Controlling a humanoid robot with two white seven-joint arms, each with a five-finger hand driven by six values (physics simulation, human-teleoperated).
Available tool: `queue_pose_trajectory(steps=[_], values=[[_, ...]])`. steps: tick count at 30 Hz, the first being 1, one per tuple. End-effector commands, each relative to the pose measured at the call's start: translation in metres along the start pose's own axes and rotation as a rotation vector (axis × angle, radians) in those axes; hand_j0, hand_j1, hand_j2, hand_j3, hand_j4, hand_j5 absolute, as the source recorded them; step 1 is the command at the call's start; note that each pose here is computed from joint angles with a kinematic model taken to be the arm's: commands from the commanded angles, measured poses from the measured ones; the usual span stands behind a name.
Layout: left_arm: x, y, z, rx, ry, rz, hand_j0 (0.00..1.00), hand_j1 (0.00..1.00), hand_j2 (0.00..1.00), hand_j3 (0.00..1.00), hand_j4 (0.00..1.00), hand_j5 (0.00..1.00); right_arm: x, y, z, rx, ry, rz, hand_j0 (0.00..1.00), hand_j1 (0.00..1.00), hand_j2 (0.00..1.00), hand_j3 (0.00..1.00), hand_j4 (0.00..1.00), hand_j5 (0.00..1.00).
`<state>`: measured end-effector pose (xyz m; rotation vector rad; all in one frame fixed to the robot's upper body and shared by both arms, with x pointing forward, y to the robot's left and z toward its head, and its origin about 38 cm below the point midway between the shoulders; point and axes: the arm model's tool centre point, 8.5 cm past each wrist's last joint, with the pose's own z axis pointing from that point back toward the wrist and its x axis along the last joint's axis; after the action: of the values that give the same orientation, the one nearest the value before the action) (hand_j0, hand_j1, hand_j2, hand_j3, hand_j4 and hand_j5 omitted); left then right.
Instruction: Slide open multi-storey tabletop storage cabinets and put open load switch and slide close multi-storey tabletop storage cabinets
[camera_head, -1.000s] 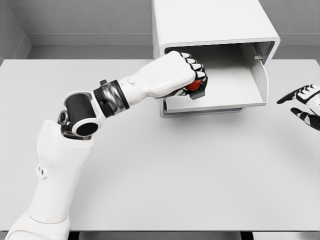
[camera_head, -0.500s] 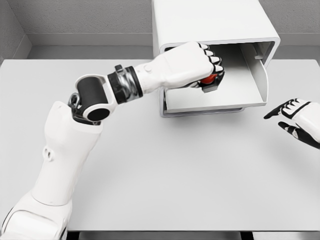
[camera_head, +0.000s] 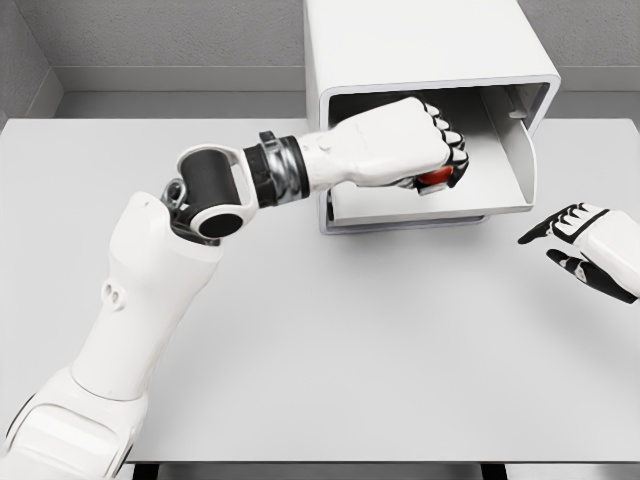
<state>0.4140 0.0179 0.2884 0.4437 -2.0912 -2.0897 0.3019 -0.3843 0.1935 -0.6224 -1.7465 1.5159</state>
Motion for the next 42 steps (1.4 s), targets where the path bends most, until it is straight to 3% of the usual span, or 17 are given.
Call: queue_pose_trajectory(steps=[1, 14, 18, 21, 27, 31, 42], values=[[-0.001, -0.003, -0.001, -0.004, 0.001, 0.012, 0.39, 0.39, 0.39, 0.39, 0.39, 0.39, 0.000, -0.001, 0.000, -0.004, 0.000, -0.004, 0.59, 0.59, 0.59, 0.59, 0.59, 0.59], [-0.007, -0.015, -0.002, -0.032, 0.013, 0.042, 0.41, 0.41, 0.41, 0.41, 0.41, 0.41, 0.000, 0.000, 0.001, -0.003, 0.001, -0.007, 0.59, 0.59, 0.59, 0.59, 0.59, 0.59], [-0.007, -0.015, -0.002, -0.032, 0.013, 0.044, 0.46, 0.46, 0.46, 0.46, 0.46, 0.46, 0.000, 0.000, 0.001, -0.004, 0.001, -0.007, 0.60, 0.60, 0.60, 0.60, 0.60, 0.60], [-0.007, -0.015, -0.002, -0.033, 0.014, 0.043, 0.56, 0.56, 0.56, 0.56, 0.56, 0.56, 0.001, 0.002, 0.001, -0.005, 0.003, -0.014, 0.60, 0.60, 0.60, 0.60, 0.60, 0.60], [-0.007, -0.015, -0.002, -0.033, 0.014, 0.043, 0.60, 0.60, 0.60, 0.60, 0.60, 0.60, 0.001, 0.002, 0.001, -0.004, 0.001, -0.013, 0.60, 0.60, 0.60, 0.60, 0.60, 0.60], [-0.008, -0.014, -0.002, -0.031, 0.014, 0.043, 0.69, 0.69, 0.69, 0.69, 0.69, 0.69, 0.001, 0.002, 0.001, -0.004, 0.000, -0.014, 0.60, 0.60, 0.60, 0.60, 0.60, 0.60], [-0.008, -0.014, -0.001, -0.030, 0.016, 0.041, 0.72, 0.72, 0.72, 0.72, 0.72, 0.72, 0.001, 0.002, 0.001, -0.005, 0.000, -0.015, 0.61, 0.61, 0.61, 0.61, 0.61, 0.61]])
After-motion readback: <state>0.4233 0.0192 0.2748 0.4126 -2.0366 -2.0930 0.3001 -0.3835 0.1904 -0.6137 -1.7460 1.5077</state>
